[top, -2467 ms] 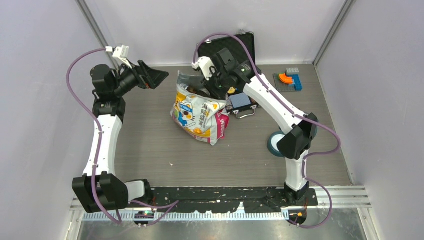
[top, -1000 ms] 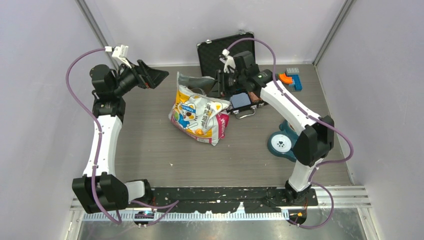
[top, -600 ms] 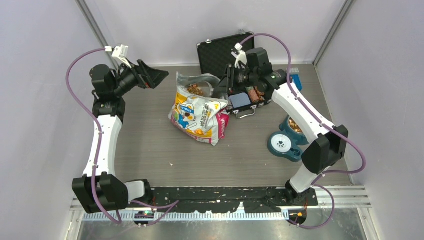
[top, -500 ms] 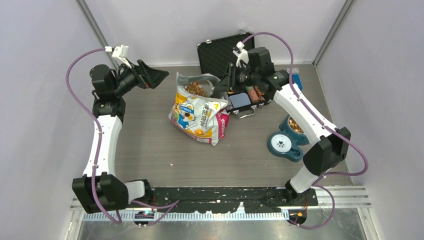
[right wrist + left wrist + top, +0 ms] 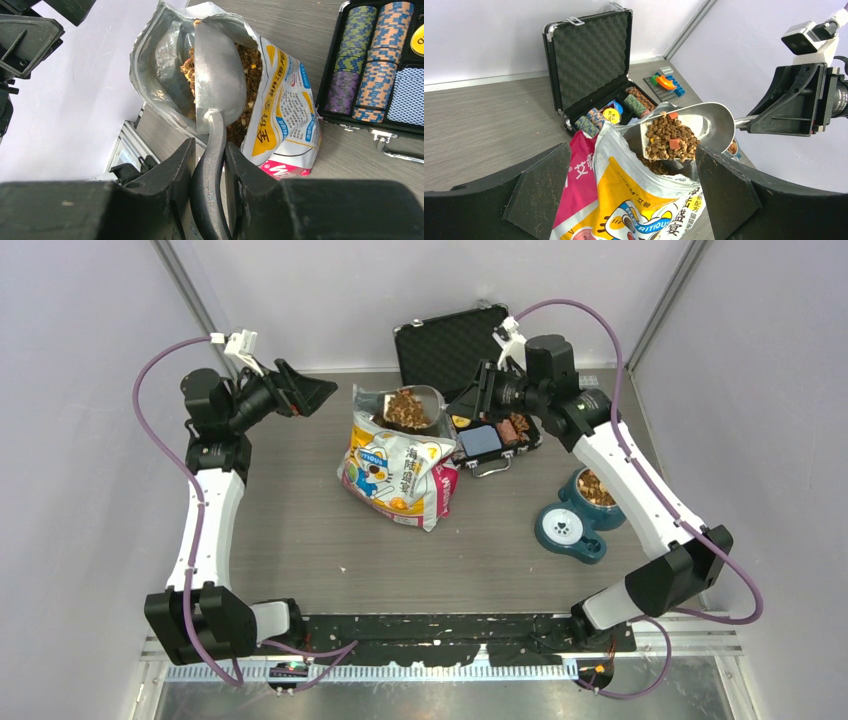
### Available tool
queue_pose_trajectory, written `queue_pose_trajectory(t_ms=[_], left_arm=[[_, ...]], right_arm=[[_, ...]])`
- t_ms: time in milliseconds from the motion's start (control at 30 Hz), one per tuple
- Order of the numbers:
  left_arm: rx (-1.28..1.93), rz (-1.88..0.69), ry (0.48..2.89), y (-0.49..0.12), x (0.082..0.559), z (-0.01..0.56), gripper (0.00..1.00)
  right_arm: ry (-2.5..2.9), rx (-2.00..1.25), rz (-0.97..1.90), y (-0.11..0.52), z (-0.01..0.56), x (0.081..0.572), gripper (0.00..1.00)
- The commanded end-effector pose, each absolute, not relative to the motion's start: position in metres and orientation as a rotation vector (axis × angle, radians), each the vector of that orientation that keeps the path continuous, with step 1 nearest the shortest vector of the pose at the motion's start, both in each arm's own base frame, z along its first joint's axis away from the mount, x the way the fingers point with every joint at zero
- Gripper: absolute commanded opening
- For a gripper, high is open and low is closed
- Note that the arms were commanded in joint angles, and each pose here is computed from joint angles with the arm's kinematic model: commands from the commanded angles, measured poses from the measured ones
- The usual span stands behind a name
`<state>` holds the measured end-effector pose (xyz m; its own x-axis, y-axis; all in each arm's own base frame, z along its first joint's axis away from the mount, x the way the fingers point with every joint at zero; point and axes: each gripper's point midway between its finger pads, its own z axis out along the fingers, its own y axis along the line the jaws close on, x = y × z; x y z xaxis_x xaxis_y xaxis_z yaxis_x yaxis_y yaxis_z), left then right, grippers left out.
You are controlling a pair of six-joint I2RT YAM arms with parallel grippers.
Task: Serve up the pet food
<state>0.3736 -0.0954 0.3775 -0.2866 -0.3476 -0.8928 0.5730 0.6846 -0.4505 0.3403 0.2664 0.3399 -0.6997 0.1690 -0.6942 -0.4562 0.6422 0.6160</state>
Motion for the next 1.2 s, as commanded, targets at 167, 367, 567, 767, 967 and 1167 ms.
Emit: queue_pose_trajectory(t_ms=[167, 367, 567, 767, 967, 1167], left_arm=[[0.209, -0.890, 1.597, -0.094, 0.375, 0.389, 0.99], [0.211, -0.888, 1.596, -0.094, 0.373, 0.389, 0.99], [0.211, -0.872, 1.607, -0.093, 0.372, 0.389, 0.99], [0.213, -0.896, 1.605, -0.095, 0.374, 0.392, 0.99], [0.208, -0.902, 1.602, -0.095, 0.373, 0.391, 0.99], [0.210, -0.896, 1.600, -0.095, 0.372, 0.392, 0.99]], right_arm=[[1.986, -0.238, 1.050, 0.263, 0.367, 0.341, 0.05], [2.017, -0.329, 0.860, 0.266, 0.365, 0.349, 0.05], [1.978, -0.256, 0.753, 0.240, 0.370, 0.344, 0.05], [1.962, -0.274, 0.880, 0.252, 0.367, 0.338, 0.05], [1.915, -0.209, 0.988, 0.251, 0.372, 0.335, 0.05], [1.909, -0.204, 0.946, 0.238, 0.373, 0.328, 0.05]])
